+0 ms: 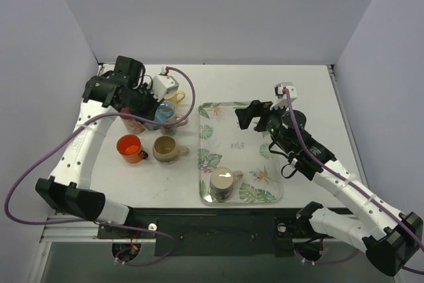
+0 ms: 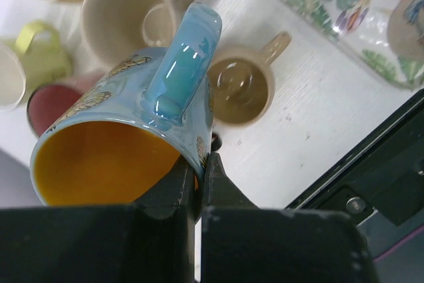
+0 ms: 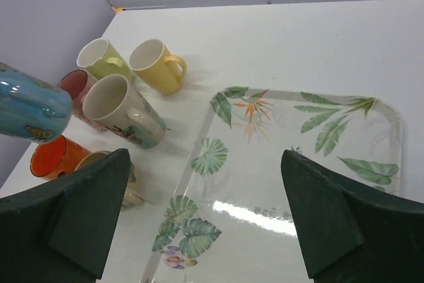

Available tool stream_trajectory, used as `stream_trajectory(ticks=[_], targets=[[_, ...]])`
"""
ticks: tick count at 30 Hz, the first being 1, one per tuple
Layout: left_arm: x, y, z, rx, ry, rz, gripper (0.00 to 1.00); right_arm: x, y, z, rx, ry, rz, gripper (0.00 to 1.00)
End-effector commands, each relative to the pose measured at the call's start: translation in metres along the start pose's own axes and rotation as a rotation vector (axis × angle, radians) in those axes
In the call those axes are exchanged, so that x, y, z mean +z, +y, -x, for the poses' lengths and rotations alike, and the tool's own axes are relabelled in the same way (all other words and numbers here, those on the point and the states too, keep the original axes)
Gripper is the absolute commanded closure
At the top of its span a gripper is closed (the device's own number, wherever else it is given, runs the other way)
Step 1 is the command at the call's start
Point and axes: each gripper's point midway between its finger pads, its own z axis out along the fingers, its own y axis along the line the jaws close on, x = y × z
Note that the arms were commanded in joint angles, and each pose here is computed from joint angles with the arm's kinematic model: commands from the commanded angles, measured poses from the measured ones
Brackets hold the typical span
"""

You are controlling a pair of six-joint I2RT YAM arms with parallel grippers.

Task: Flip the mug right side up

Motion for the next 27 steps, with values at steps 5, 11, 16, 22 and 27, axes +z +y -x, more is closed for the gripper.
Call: stream_trajectory(ticks=[5,11,16,22,27], targets=[[-0.063,-0.048,-0.104,0.046,0.15,-0.029,1.0,-0.002,-0.008,0.018,0.015,-0.061,-0.07,0.07],[-0.042,-0.066,-0.16,0.078,0.236,-0.065,1.0,-0.005,-0.019,0.008,0.045,-0.018,-0.147,0.07],[-0.032,-0.071,-0.19,0.082,0.303,-0.096,1.0,-0.013,-0.022,0.01,0.065,-0.048,-0.146,0.07],[-0.009,-0.055,-0.21,0.046,0.32,-0.02,1.0,-0.025,-0.034,0.008,0.075,-0.09,-0.182,0.07],[0.016,-0.052,-0.231,0.047,0.34,-0.02,1.0,-0.035,-0.059,0.005,0.097,-0.083,-0.323,0.05]])
